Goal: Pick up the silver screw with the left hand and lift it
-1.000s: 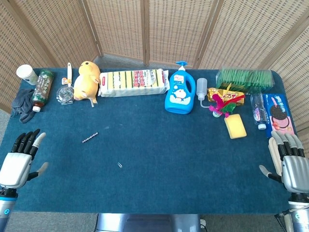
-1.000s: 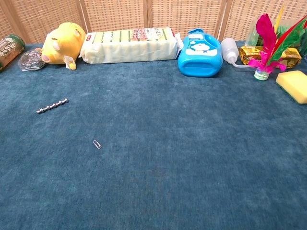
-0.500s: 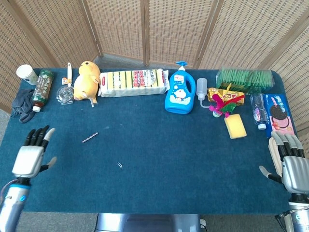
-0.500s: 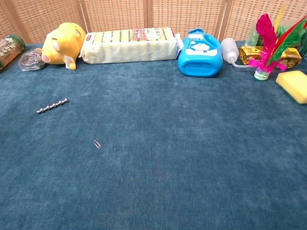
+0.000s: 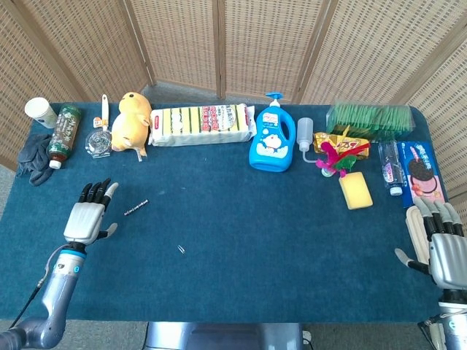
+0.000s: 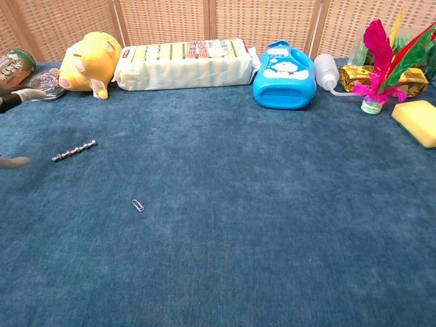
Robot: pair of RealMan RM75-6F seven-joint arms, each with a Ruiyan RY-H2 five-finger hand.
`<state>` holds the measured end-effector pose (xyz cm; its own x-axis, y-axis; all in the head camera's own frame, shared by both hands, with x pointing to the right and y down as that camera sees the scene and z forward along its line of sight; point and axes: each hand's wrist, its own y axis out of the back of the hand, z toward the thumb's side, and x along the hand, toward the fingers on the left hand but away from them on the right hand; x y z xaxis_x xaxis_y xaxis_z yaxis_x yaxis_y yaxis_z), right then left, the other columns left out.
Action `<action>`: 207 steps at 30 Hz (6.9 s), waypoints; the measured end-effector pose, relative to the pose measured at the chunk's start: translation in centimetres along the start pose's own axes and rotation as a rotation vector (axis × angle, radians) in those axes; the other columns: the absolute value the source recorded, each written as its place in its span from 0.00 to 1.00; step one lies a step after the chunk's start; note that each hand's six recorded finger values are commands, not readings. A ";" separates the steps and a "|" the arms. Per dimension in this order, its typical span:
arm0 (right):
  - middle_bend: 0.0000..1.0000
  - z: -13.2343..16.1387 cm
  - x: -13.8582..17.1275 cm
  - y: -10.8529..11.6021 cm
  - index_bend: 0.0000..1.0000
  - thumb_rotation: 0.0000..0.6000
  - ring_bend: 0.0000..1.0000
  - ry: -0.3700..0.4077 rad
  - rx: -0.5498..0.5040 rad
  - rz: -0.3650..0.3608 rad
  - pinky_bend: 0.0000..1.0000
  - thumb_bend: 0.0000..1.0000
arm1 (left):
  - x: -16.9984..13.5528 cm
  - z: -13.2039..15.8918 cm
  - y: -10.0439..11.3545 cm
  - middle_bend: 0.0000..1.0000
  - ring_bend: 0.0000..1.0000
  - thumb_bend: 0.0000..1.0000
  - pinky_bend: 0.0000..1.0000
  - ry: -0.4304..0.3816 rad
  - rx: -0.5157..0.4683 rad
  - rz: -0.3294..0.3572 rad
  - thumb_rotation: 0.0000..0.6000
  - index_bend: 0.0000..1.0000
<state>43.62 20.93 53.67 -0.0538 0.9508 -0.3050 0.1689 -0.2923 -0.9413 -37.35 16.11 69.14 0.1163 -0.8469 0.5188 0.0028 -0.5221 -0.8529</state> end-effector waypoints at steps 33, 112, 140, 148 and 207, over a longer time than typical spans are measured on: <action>0.00 -0.2 -0.2 -0.5 0.00 1.00 0.00 -0.010 -0.001 0.023 0.00 0.14 | 4.3 2.0 -2.4 0.00 0.00 0.45 0.00 0.019 0.061 -0.011 1.00 0.00; 0.00 -0.1 -0.1 -0.5 0.00 1.00 0.00 0.000 -0.004 0.024 0.00 0.14 | 5.8 3.5 -0.8 0.00 0.00 0.55 0.00 0.249 0.036 -0.157 1.00 0.43; 0.00 -0.2 -0.2 -0.3 0.00 1.00 0.00 -0.001 -0.010 0.021 0.00 0.14 | 5.7 4.4 -1.9 0.00 0.00 0.65 0.00 0.258 0.051 -0.188 1.00 0.44; 0.00 -0.2 -0.1 -0.3 0.00 1.00 0.00 -0.002 -0.014 0.023 0.00 0.14 | 5.7 4.5 -2.0 0.00 0.00 0.67 0.00 0.258 0.058 -0.182 1.00 0.45; 0.00 -0.1 -0.1 -0.3 0.00 1.00 0.00 -0.004 -0.022 0.026 0.00 0.14 | 4.3 6.1 3.1 0.00 0.00 0.76 0.00 0.141 0.142 -0.051 1.00 0.49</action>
<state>43.69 20.89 54.03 -0.0530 0.9424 -0.3303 0.1917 -0.3150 -0.9295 -30.78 11.50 68.39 -0.0275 -0.8307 0.5561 0.1461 -0.5536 -0.8198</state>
